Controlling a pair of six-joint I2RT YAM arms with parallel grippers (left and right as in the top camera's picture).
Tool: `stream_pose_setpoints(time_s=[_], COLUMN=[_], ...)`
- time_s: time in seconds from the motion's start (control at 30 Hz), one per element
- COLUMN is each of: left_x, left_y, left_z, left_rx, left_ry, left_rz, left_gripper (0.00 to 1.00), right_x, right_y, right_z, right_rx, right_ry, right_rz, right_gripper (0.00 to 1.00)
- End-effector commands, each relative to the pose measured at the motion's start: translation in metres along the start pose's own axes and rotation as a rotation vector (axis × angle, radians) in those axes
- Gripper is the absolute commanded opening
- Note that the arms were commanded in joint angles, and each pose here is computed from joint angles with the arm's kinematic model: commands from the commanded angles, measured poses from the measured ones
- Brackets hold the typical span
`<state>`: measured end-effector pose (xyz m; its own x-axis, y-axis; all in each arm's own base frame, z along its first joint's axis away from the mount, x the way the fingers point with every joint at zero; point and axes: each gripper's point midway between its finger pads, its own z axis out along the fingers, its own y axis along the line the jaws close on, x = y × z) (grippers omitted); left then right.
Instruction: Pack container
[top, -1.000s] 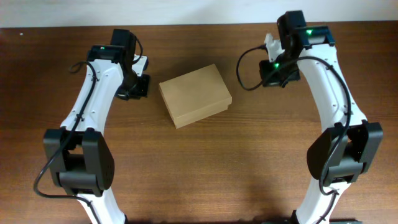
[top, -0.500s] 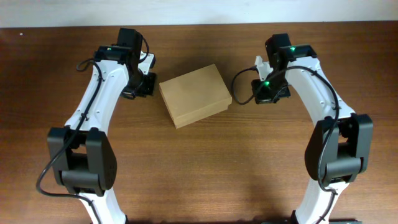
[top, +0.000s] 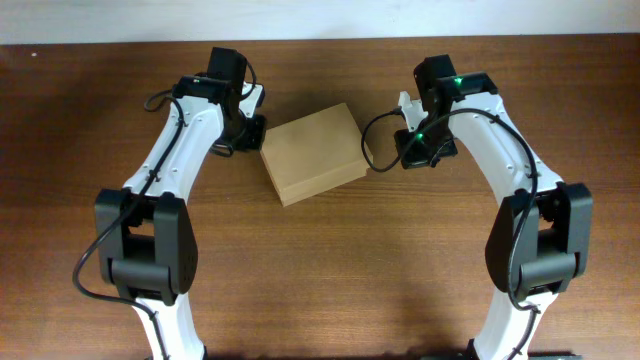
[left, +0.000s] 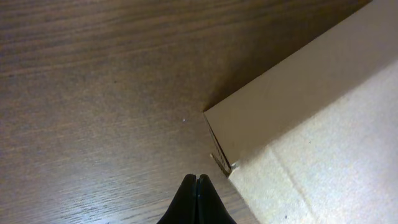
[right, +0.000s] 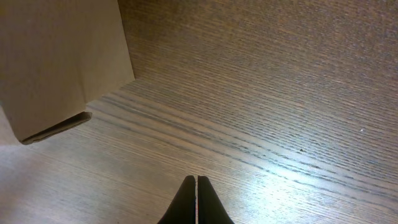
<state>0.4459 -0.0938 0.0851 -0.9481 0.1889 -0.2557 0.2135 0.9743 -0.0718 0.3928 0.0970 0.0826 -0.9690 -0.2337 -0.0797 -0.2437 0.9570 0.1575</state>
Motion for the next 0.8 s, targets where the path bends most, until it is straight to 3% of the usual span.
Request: stream_pose_setpoints(time_s=[0.0, 0.37, 0.77], left_x=[0.0, 0.017, 0.002], left_y=[-0.003, -0.024, -0.036], left_z=[0.008, 0.033, 0.035], left_rx=[0.025, 0.071, 0.078], left_ry=[0.004, 0.092, 0.032], left_rz=[-0.028, -0.009, 0.022], left_gripper=[0.02, 0.02, 0.02], right_x=[0.001, -0.001, -0.004], right_y=[0.005, 0.005, 0.007], right_z=[0.0, 0.0, 0.0], right_rx=[-0.013, -0.013, -0.025], right_ry=[-0.001, -0.008, -0.02], right_rz=[-0.016, -0.017, -0.02], right_gripper=[0.04, 0.04, 0.04])
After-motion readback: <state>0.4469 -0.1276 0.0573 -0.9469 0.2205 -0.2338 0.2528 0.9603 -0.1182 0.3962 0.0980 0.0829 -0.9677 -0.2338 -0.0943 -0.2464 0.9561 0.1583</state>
